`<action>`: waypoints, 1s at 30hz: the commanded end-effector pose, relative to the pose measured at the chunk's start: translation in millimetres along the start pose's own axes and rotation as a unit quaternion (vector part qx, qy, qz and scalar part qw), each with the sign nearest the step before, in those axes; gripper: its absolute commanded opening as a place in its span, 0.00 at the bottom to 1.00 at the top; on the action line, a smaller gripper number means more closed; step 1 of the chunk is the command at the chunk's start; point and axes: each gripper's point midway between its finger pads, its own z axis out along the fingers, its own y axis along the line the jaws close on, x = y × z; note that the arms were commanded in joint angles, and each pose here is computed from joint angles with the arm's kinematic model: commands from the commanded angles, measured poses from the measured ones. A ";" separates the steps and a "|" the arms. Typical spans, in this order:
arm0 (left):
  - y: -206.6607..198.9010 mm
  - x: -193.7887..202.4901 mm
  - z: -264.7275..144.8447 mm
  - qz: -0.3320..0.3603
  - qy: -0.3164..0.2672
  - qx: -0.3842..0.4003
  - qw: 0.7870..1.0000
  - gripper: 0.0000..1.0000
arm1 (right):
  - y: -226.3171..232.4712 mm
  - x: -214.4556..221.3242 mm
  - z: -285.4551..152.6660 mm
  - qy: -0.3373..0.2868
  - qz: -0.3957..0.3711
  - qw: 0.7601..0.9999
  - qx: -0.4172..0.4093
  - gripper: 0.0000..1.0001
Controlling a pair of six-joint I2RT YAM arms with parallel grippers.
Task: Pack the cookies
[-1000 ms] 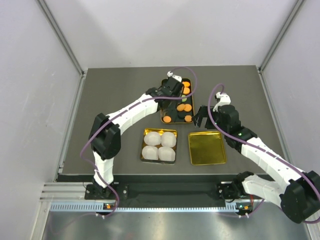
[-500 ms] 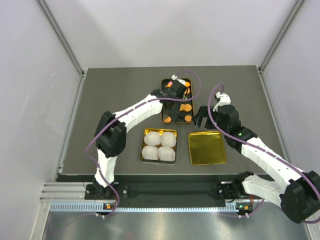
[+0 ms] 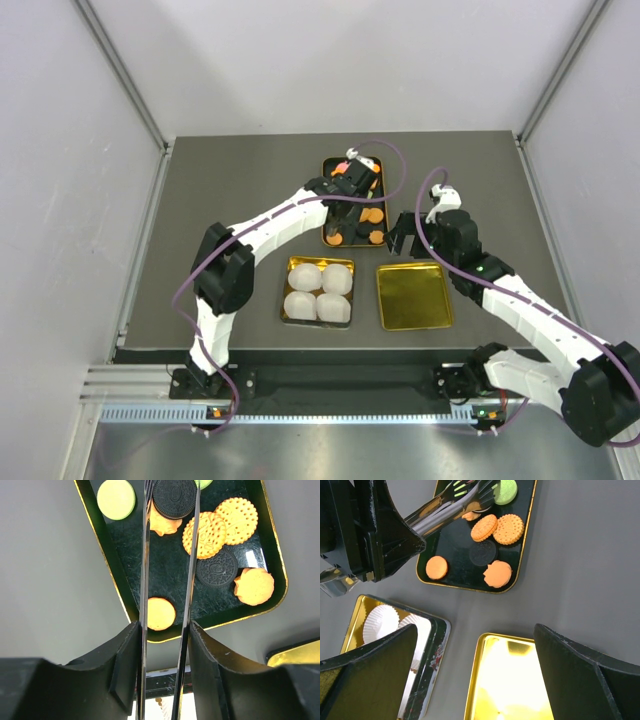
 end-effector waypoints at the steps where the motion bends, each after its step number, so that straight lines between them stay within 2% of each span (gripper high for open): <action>1: 2.0 -15.9 -6.5 0.007 -0.020 -0.009 1.000 0.45 | 4.4 -11.9 -2.3 -0.019 -0.005 1.000 -0.009 1.00; 8: 4.1 -24.0 -11.3 0.013 -0.031 -0.014 0.999 0.42 | 4.4 -12.0 -2.8 -0.020 -0.006 1.000 -0.009 1.00; 11: 6.4 -26.5 -14.4 0.013 -0.034 -0.015 0.999 0.38 | 4.6 -12.6 -2.4 -0.020 -0.006 1.000 -0.009 1.00; 30: 16.5 -38.5 -51.6 -0.008 -0.066 -0.005 0.998 0.38 | 2.7 -9.9 -0.6 -0.015 -0.007 1.000 -0.005 1.00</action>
